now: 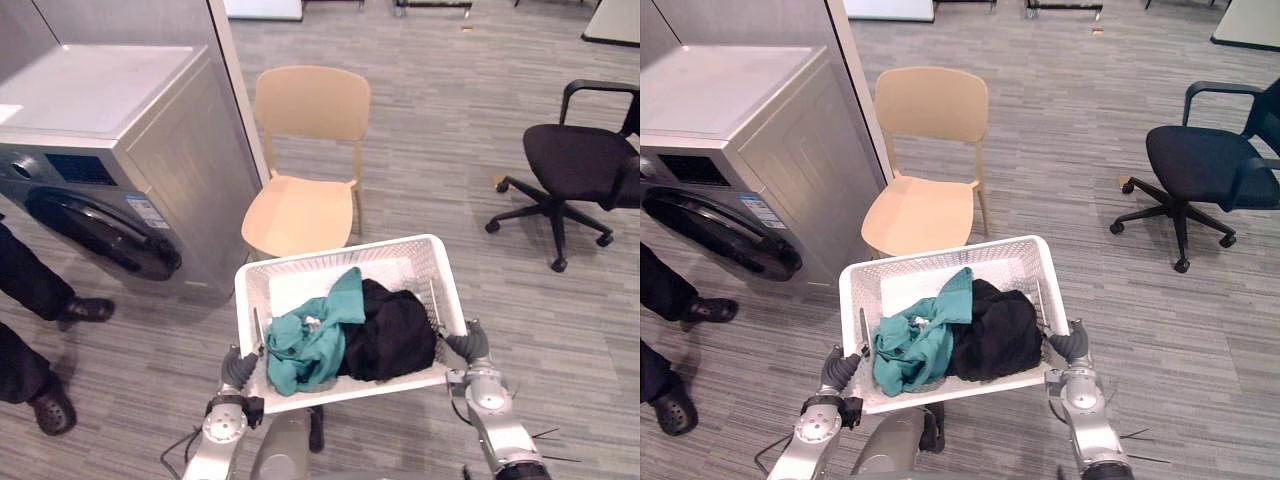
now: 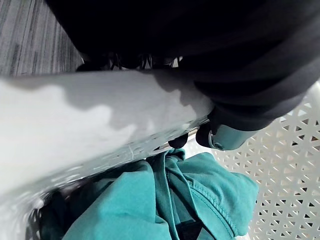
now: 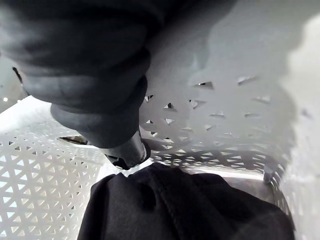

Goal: Pick up the laundry basket with both hands and put the clothes into the washing machine.

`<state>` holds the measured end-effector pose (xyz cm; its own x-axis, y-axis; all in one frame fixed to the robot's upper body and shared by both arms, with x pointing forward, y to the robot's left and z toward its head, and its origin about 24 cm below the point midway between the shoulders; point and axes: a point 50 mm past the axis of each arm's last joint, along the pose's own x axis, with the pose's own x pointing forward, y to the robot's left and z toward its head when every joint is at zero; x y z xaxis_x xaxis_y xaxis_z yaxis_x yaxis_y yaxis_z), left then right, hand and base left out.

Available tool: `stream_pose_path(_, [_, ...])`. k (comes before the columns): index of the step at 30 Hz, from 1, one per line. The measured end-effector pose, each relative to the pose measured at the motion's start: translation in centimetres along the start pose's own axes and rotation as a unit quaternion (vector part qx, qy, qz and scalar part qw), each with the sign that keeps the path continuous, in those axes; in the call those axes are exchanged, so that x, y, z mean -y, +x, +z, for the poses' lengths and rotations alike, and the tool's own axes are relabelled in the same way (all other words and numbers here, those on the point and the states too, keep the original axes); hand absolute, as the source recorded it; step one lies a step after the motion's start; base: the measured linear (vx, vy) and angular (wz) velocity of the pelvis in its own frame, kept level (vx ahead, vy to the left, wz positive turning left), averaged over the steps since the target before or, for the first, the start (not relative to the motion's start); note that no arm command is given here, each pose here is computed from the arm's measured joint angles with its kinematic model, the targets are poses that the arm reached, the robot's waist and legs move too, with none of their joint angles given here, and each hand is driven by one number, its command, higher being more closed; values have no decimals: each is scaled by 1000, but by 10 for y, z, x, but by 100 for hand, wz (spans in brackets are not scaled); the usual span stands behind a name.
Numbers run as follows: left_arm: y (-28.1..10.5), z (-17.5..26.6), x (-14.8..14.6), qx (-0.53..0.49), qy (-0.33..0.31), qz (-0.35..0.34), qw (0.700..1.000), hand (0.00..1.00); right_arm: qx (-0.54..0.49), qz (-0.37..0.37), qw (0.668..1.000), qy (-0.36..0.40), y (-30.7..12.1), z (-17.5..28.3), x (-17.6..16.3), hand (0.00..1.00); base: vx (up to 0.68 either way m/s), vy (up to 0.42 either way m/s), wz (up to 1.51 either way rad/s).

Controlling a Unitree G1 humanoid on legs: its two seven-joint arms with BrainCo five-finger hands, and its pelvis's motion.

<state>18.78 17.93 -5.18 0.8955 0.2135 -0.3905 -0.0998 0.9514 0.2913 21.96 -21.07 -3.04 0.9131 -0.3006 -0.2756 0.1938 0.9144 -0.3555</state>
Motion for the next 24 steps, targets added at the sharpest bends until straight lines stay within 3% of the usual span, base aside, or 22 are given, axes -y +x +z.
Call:
stream_pose_path(8, [-3, -8, -7, -13, 41, -11, 999, 100, -29, 12, 999, -6, -5, -15, -9, 100, 463, 153, 2])
stream_pose_path(24, [0, -11, 2, -18, 54, -24, 998, 100, -40, 7, 999, -10, -10, -23, -3, 100, 334, -100, 11])
